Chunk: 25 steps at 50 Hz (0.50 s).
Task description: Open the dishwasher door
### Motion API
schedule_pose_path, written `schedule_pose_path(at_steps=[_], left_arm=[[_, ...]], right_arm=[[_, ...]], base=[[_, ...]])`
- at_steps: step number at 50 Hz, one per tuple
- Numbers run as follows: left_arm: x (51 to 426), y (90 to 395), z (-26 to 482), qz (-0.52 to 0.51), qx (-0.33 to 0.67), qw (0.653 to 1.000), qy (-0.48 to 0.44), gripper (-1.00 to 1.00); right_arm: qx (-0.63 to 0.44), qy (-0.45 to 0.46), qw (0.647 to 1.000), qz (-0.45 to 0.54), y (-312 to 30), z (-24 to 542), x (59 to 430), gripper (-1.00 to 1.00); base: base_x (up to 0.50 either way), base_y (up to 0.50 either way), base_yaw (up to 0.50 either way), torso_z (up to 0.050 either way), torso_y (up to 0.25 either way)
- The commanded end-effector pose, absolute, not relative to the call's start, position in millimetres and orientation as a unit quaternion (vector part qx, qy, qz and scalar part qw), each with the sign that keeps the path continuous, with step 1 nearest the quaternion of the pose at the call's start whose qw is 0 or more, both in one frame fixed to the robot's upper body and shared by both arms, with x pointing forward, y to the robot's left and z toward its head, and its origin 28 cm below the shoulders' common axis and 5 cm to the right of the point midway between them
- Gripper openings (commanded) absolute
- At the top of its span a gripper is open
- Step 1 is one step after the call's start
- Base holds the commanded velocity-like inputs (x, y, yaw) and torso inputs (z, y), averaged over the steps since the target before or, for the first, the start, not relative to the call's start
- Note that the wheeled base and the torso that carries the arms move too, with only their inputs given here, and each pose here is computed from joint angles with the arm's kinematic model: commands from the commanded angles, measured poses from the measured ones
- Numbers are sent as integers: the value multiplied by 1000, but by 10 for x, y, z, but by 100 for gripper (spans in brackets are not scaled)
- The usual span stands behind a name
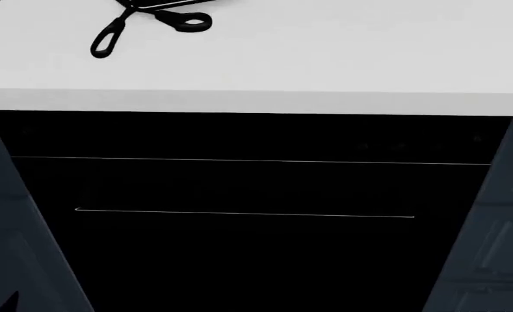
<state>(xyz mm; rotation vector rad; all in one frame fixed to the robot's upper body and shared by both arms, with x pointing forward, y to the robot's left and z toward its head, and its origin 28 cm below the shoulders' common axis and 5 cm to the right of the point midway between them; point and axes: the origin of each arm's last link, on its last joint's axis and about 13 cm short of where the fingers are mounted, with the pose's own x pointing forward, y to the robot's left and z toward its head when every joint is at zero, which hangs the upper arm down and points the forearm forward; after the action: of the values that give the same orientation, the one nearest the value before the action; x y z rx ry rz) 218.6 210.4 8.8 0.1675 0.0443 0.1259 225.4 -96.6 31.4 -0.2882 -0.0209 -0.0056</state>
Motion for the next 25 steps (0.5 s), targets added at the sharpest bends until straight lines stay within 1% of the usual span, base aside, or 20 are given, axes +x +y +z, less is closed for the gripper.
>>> schedule_pose_path(at_steps=[1, 6, 7, 8, 11, 15, 17, 25], left_arm=[[2182, 2112, 94, 57, 71, 996, 22, 100], [2178, 2110, 83, 57, 70, 996, 24, 100], [2177, 2108, 82, 56, 69, 996, 24, 100], [2177, 2108, 83, 56, 69, 996, 23, 100], [2178, 2110, 88, 56, 69, 996, 23, 100], [2179, 2116, 97, 58, 69, 996, 22, 100], [2179, 2115, 99, 58, 69, 996, 22, 100], [2178, 2117, 104, 60, 67, 996, 20, 100]], right_arm=[[-276, -26, 960, -28, -1025, 393, 2353, 100], [-358, -29, 933, -23, -1019, 415, 2395, 100], [-397, -11, 918, -18, -1015, 396, 2431, 100], [-421, -12, 907, -15, -1011, 386, 2449, 100], [-427, 2, 904, -2, -1015, 384, 2490, 100], [-453, 0, 891, 18, -1044, 430, 2576, 100], [-455, -2, 890, 25, -1052, 455, 2605, 100], [-507, -2, 861, 32, -1111, 543, 2777, 100]], base=[[0, 0, 0, 0, 0], [0, 0, 0, 0, 0], [0, 0, 0, 0, 0], [0, 0, 0, 0, 0], [0, 0, 0, 0, 0], [0, 0, 0, 0, 0], [0, 0, 0, 0, 0], [0, 0, 0, 0, 0]])
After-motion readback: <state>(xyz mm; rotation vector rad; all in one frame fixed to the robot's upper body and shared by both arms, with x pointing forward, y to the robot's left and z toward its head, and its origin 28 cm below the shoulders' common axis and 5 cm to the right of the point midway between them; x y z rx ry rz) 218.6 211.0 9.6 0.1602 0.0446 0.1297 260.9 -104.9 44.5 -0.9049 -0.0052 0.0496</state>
